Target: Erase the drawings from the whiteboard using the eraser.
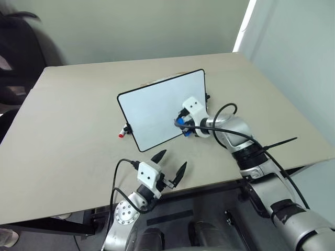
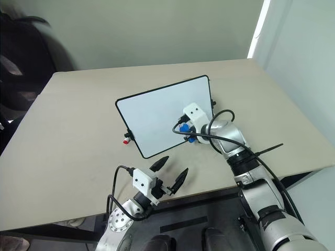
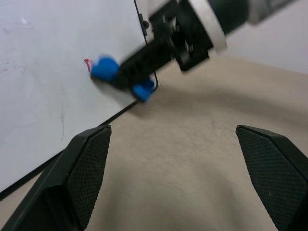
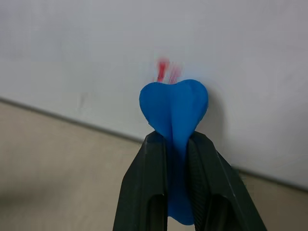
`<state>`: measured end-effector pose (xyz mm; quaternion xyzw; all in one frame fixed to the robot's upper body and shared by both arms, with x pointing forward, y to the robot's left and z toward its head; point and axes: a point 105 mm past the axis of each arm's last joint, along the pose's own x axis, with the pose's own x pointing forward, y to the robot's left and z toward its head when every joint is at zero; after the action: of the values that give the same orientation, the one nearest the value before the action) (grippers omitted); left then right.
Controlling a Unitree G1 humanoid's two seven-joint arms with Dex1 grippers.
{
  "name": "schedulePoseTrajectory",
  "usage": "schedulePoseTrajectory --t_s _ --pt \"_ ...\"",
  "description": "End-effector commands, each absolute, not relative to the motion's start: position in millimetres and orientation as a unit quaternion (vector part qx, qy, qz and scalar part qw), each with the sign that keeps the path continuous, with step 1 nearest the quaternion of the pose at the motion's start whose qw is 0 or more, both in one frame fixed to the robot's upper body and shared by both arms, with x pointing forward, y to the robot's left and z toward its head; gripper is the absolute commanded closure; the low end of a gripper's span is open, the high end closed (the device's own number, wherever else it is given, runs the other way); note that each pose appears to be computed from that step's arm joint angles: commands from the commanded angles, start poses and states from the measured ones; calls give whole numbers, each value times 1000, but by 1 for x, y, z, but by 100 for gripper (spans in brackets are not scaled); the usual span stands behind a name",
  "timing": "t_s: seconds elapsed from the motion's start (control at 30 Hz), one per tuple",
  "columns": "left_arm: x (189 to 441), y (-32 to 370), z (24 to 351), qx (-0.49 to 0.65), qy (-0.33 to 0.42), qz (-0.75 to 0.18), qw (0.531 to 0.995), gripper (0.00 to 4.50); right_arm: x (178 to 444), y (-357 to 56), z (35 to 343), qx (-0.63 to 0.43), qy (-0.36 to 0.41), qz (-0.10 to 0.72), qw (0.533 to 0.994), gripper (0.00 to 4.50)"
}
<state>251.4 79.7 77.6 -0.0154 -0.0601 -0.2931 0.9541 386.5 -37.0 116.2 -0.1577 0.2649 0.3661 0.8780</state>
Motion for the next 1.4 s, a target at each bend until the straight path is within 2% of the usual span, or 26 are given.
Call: schedulePoseTrajectory --t_s 0.03,0.17,0.47,0.6,0.87,1.2,1.3,1.4 --pt "249 78 88 -16 -83 -293 952 0 386 -31 119 -168 255 371 877 422" --pt "249 78 89 -16 -84 -293 952 0 388 -32 126 -169 247 369 880 422" --pt "249 79 89 -17 -84 -295 952 0 393 -25 178 -171 180 373 894 422" --pt "249 78 89 -17 -84 -296 951 0 391 -22 188 -172 166 378 895 422" --pt "248 76 89 -19 -84 -296 951 0 390 -22 172 -177 184 377 890 422" --pt "245 77 91 -20 -86 -294 952 0 385 -27 117 -177 253 371 876 422" --pt "244 77 91 -20 -86 -294 952 0 385 -28 116 -179 254 370 875 422" --pt "243 78 92 -20 -87 -294 952 0 391 -30 133 -178 234 364 884 422"
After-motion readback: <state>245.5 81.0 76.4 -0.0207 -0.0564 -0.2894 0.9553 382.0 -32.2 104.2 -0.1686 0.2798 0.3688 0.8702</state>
